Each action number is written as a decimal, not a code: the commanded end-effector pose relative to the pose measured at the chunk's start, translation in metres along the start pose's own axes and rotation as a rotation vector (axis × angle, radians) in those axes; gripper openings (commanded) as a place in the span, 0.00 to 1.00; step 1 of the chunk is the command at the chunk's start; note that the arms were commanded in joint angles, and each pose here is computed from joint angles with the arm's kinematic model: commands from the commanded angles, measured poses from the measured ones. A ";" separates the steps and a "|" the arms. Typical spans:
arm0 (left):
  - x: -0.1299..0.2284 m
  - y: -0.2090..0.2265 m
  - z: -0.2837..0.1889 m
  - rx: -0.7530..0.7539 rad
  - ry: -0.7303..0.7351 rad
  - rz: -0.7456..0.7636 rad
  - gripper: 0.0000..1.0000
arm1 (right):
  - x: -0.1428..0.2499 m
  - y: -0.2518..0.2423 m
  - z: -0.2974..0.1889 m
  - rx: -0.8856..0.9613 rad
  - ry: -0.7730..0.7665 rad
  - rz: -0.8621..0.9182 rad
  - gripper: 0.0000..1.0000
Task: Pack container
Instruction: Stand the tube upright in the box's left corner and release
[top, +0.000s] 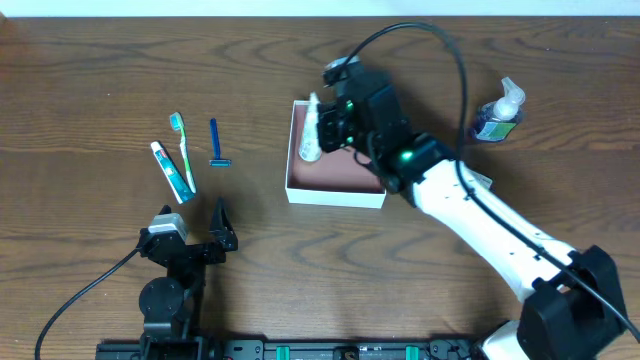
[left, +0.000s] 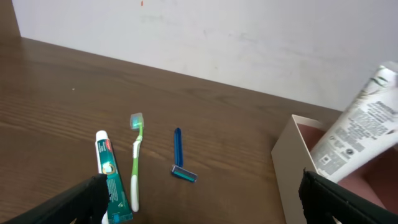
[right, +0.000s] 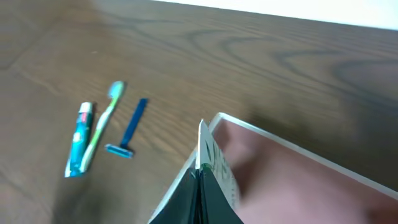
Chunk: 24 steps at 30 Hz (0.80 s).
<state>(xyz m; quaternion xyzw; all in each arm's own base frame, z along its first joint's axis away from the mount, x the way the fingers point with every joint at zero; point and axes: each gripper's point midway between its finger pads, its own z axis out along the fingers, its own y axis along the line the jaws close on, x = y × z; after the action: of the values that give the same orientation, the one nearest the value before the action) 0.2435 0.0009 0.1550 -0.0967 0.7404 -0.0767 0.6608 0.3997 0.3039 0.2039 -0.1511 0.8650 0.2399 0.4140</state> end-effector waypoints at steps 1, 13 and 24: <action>0.019 0.007 0.003 -0.020 0.044 0.015 0.98 | 0.007 0.006 0.015 -0.010 0.017 -0.040 0.02; 0.019 0.007 0.003 -0.020 0.044 0.015 0.98 | 0.018 0.003 0.046 -0.016 0.011 -0.083 0.04; 0.019 0.007 0.003 -0.020 0.044 0.015 0.98 | 0.010 0.009 0.045 -0.039 -0.021 -0.110 0.19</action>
<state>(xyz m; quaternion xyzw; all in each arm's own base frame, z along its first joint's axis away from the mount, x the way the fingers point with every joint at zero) 0.2435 0.0009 0.1550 -0.0967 0.7404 -0.0767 0.6608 0.4215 0.3316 0.1888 -0.1877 0.8433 0.2419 0.4418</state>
